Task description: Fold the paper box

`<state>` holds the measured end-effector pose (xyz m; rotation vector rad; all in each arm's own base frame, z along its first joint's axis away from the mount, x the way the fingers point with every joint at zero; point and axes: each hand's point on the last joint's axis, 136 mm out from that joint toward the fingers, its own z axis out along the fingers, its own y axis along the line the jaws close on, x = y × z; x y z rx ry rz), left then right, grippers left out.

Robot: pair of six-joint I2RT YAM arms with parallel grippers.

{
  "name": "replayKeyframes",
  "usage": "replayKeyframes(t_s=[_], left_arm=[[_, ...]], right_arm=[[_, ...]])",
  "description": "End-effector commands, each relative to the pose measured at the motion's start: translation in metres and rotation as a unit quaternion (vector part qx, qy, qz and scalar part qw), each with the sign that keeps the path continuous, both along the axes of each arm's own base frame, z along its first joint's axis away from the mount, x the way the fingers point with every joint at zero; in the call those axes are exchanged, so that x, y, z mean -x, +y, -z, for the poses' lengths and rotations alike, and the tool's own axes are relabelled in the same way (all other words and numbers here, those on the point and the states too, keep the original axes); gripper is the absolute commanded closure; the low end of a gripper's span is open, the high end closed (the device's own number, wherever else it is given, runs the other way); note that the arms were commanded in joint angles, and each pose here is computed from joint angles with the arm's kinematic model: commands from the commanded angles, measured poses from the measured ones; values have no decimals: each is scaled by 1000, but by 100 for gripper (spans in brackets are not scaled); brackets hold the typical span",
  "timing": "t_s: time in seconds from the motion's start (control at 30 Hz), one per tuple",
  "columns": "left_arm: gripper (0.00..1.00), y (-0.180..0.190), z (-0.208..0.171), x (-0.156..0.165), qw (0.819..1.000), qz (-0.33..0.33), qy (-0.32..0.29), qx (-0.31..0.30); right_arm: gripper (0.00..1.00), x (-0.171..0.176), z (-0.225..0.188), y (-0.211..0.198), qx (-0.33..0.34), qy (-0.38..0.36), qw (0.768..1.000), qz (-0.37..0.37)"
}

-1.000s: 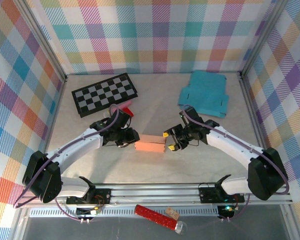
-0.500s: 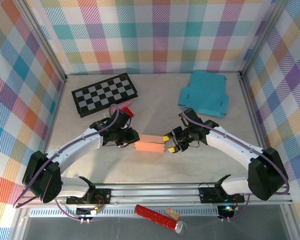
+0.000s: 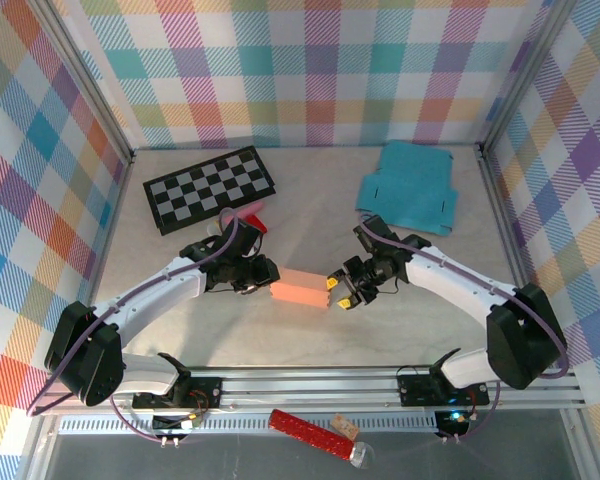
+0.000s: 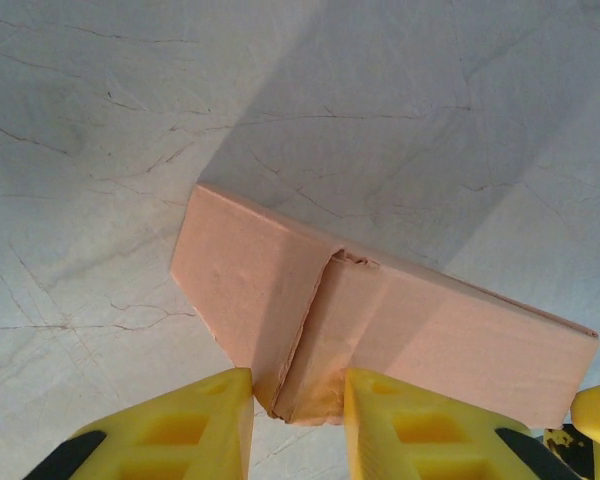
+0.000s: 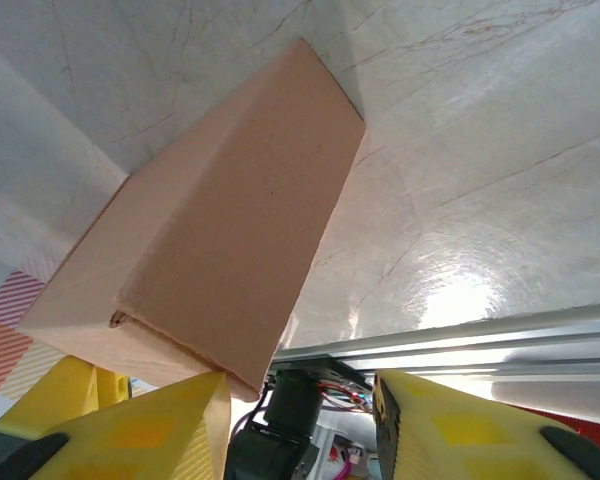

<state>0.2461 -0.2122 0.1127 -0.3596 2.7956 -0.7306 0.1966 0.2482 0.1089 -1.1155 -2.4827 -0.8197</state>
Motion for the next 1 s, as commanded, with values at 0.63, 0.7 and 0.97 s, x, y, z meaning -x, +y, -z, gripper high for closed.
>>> replayKeyframes(t_s=[0.63,0.7,0.97], left_arm=[[74,13,21,24,1000,14,9,-24],[75,13,23,27,1000,14,10,-24],[76,19,32,49,999,13,23,-32]], right_arm=[[9,-36,-8,26,-79,21,975,205],[11,-29,1,30,-73,39,977,194],[18,3,27,21,-42,77,987,134]])
